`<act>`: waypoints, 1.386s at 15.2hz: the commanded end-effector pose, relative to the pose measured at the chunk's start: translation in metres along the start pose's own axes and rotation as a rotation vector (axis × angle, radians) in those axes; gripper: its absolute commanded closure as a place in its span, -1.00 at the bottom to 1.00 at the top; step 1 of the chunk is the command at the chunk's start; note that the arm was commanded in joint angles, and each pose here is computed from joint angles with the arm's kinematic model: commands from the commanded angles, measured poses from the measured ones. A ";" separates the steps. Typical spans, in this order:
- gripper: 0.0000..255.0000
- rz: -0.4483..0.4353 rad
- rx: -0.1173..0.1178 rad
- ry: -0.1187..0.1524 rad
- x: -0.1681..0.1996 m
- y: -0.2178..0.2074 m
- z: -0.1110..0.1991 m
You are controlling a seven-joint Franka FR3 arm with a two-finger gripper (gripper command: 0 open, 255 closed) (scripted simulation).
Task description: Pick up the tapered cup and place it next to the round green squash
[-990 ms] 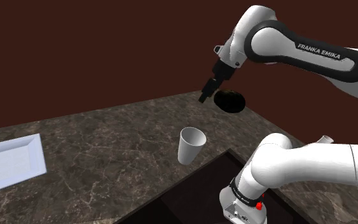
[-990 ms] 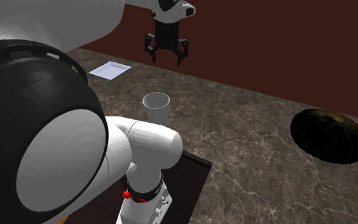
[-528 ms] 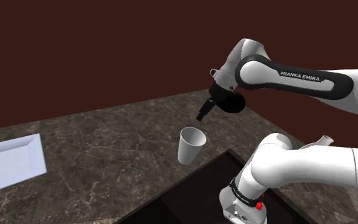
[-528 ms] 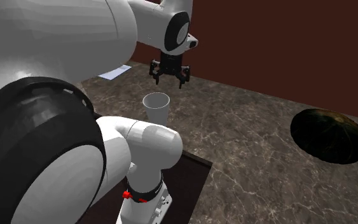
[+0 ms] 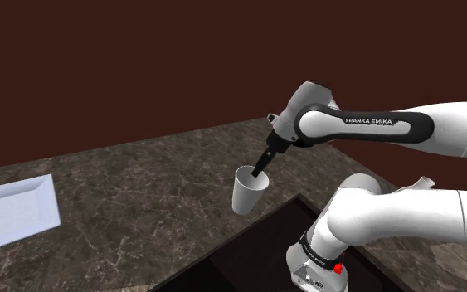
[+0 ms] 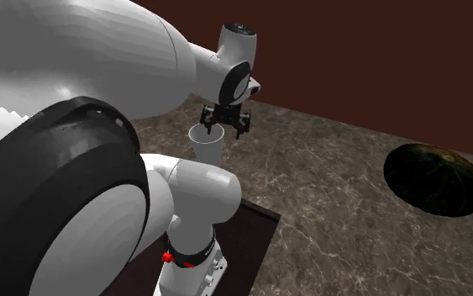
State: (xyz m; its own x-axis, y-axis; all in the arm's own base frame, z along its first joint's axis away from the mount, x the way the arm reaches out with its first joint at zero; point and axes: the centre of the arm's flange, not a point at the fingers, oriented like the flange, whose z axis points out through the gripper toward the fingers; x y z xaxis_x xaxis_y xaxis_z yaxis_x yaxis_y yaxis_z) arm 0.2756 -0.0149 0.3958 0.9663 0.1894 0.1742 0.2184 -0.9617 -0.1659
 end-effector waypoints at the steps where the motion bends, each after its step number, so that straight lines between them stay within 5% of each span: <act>1: -1.00 0.000 0.000 0.001 0.000 -0.001 0.011; 11: -1.00 0.000 0.000 0.001 0.000 -0.001 0.024; 12: 1.00 0.000 0.000 0.001 0.000 -0.001 0.024; 21: 1.00 0.000 0.000 0.001 0.000 -0.001 0.024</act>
State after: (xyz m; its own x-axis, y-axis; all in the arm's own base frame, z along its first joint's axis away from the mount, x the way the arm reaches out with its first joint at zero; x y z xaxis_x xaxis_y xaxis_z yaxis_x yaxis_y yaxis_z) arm 0.2783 -0.0093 0.3720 0.9662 0.1895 0.1748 0.2186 -0.9616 -0.1659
